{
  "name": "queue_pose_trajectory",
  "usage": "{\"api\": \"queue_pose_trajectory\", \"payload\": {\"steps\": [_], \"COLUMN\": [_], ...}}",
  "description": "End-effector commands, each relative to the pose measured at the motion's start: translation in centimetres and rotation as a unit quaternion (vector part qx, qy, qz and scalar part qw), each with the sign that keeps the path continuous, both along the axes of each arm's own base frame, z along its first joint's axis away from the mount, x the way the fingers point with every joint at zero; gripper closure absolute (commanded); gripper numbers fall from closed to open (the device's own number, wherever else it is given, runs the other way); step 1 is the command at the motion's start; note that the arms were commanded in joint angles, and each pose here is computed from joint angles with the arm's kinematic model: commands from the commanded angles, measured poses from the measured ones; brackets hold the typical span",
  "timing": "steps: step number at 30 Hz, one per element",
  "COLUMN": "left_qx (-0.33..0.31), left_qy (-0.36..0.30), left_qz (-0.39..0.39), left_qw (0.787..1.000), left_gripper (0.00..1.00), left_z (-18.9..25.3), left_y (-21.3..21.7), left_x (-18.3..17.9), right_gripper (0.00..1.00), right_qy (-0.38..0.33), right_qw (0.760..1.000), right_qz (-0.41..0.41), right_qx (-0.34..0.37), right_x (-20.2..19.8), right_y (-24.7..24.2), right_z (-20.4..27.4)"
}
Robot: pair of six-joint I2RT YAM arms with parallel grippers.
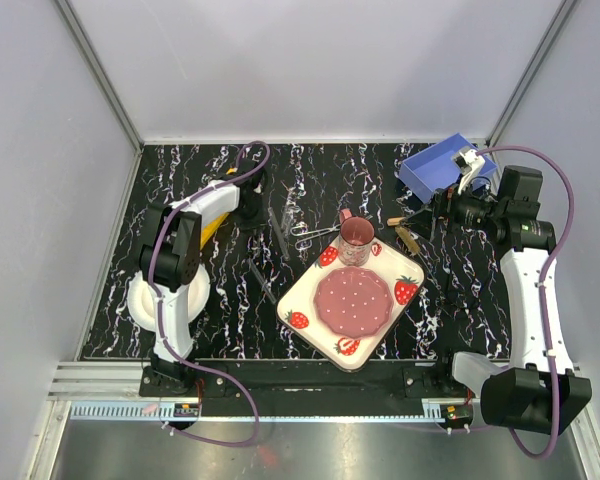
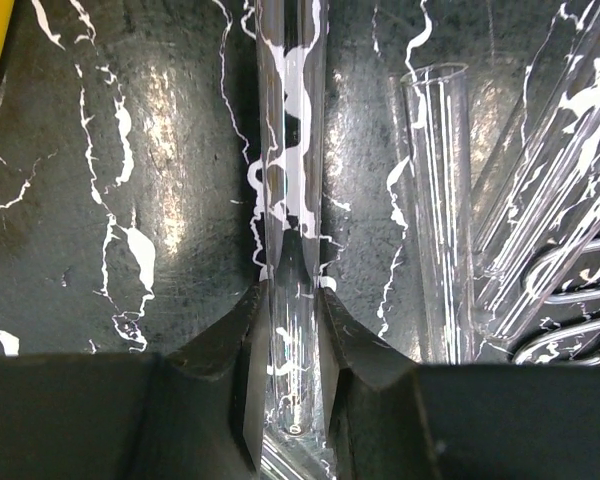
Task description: Organize the chemistry lab equipment
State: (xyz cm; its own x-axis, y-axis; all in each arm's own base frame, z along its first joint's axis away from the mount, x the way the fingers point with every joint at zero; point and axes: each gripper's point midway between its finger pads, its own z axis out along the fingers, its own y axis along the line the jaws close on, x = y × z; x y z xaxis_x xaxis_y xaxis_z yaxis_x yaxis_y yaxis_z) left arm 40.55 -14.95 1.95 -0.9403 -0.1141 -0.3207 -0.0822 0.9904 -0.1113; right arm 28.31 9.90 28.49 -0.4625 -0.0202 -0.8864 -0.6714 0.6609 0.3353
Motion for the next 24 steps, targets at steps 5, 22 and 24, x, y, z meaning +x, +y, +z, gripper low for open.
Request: {"api": "queue_pose_trajectory", "payload": {"steps": [5, 22, 24], "left_qx": [-0.016, -0.140, -0.180], "left_qy": [-0.070, -0.152, -0.168], "left_qz": [0.023, 0.023, 0.011], "left_qw": [0.997, 0.978, 0.969], "left_gripper": [0.80, 0.81, 0.81], "left_z": [3.0, 10.1, 11.5], "left_y": [-0.5, -1.7, -2.6], "left_x": [2.6, -0.3, -1.5], "right_gripper": [0.00, 0.00, 0.00], "right_qy": [-0.018, 0.002, 0.011], "right_qw": [1.000, 0.998, 0.997], "right_qz": [0.010, 0.042, 0.066], "right_qx": [0.006, 0.036, 0.039], "right_x": [-0.5, -0.9, -1.3], "right_y": [0.3, 1.4, 2.6], "right_z": [0.9, 1.1, 1.1]}}
